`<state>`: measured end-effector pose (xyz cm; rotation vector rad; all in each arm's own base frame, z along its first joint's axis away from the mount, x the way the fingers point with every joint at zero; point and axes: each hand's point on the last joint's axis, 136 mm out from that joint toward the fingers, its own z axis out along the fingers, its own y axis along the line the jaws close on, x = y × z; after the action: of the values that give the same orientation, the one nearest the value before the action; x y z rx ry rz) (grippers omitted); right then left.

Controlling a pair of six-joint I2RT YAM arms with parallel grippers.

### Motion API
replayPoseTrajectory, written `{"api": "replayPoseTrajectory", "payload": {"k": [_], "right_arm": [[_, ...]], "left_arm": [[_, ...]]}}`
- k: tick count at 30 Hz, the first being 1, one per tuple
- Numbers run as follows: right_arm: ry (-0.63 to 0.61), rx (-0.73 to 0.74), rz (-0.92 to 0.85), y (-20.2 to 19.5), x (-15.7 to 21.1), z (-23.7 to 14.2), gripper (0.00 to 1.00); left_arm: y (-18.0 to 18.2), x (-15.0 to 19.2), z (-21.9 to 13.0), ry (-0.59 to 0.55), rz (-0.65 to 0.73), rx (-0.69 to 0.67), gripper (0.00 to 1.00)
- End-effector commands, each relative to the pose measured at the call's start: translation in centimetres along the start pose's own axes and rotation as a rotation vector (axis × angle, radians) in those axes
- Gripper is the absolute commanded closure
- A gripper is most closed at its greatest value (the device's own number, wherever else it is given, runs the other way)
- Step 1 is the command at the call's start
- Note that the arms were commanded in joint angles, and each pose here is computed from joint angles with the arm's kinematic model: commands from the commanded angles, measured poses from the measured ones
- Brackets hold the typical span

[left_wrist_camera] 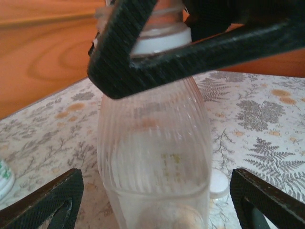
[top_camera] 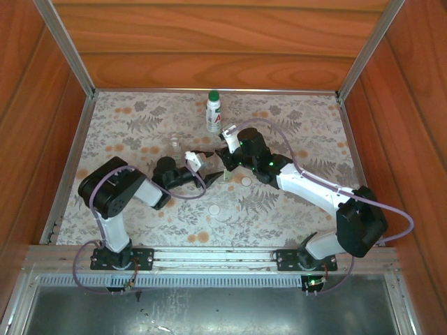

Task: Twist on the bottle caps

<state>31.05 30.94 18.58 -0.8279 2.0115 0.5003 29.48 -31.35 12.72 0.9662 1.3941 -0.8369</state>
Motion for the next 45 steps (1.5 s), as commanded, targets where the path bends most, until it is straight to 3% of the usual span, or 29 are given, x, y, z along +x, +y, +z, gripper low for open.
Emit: {"api": "replayPoseTrajectory", "payload": {"k": [1,12,20,25,30,35,38,41,45], "right_arm": [[0.047,-0.025,0.011,0.6,1.2,0.0,0.66],[0.067,-0.018,0.013,0.4,1.8,0.4,0.65],[0.071,-0.002,0.020,0.2,1.8,0.2,0.57],[0.019,0.012,0.020,0.0,0.4,-1.0,0.35],[-0.070,0.028,0.031,-0.2,-1.7,-3.6,0.01],[-0.093,-0.007,-0.066,0.6,-1.4,-7.0,0.00],[-0.049,-0.009,-0.040,0.5,0.6,-7.7,0.00],[0.052,-0.052,-0.030,1.3,3.5,-7.6,0.15],[0.138,-0.075,-0.013,2.3,7.0,-7.1,0.17]], "left_arm": [[-0.2,-0.9,0.7,-0.048,0.004,0.063,0.20],[0.1,-0.2,2.0,-0.045,-0.027,0.105,0.29],[0.3,0.0,2.4,-0.043,-0.048,0.110,0.38],[0.3,0.3,2.1,-0.036,-0.051,0.104,0.39],[0.4,0.3,1.7,-0.034,-0.055,0.099,0.39],[0.2,-0.1,1.3,-0.039,-0.052,0.105,0.39],[0.1,-0.5,1.0,-0.044,-0.051,0.103,0.39],[0.2,-1.0,0.4,-0.051,-0.058,0.093,0.41],[0.4,-1.3,-0.2,-0.053,-0.052,0.071,0.41]]}}
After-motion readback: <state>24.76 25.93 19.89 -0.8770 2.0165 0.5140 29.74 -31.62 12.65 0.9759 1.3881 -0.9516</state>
